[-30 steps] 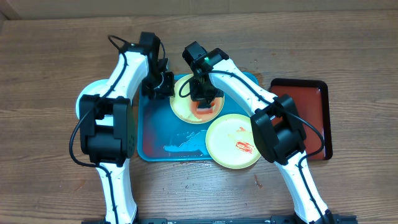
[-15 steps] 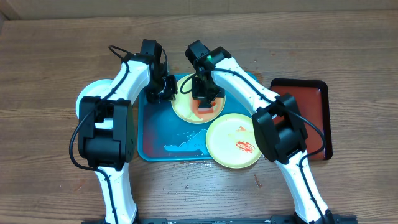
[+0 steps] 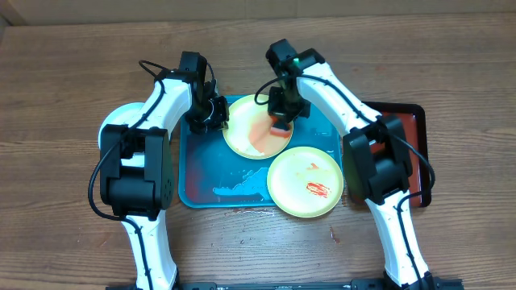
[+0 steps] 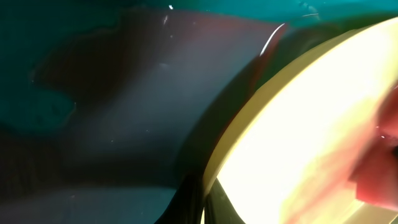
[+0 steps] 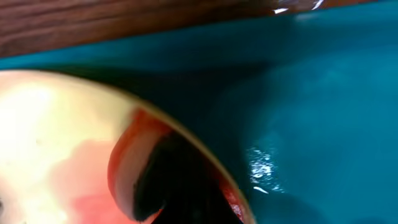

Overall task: Clean dirty plates on tray and stack at the side
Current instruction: 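Keep scrubbing the yellow plate's center with the sponge in right gripper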

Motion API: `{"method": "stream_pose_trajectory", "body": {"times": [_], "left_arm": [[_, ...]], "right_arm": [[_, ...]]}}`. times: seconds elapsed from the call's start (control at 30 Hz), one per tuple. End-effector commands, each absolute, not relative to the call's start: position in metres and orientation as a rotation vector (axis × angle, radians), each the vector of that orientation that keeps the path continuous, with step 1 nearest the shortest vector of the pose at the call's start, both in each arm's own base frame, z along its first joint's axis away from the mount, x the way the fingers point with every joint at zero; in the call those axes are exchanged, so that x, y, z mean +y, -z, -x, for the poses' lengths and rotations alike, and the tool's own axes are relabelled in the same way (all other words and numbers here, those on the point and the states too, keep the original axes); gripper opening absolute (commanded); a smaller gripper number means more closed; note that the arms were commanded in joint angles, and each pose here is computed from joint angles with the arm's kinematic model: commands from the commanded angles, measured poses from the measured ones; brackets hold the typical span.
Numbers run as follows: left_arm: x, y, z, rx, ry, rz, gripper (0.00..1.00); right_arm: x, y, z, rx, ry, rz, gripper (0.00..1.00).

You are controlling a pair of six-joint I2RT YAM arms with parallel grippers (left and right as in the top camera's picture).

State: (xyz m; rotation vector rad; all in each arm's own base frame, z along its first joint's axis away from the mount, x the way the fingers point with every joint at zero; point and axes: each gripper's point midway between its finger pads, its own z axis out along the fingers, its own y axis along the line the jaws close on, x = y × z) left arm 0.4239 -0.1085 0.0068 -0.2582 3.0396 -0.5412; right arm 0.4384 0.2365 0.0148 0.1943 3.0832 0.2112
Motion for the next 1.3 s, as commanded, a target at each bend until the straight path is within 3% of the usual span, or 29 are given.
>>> {"method": "stream_pose_trajectory", "body": {"times": [0.0, 0.5, 0.87, 1.0, 1.27], "left_arm": [[-0.076, 0.007, -0.422, 3.062, 0.409, 0.342, 0.04], [-0.077, 0.006, -0.422, 3.060, 0.426, 0.341, 0.04], [-0.078, 0.006, -0.423, 3.057, 0.427, 0.338, 0.04], [-0.078, 0.006, -0.423, 3.056, 0.427, 0.337, 0.04], [-0.078, 0.006, -0.423, 3.057, 0.426, 0.337, 0.04]], "right_arm": [[0.218, -0.018, -0.446, 3.046, -0.104, -0.203, 0.04], [0.338, 0.001, -0.394, 3.153, -0.883, -0.031, 0.04], [0.365, -0.011, -0.384, 3.120, -1.055, 0.062, 0.04], [0.347, -0.002, -0.368, 3.217, -0.919, 0.080, 0.04], [0.257, 0.007, -0.384, 3.227, -0.185, -0.060, 0.04]]}}
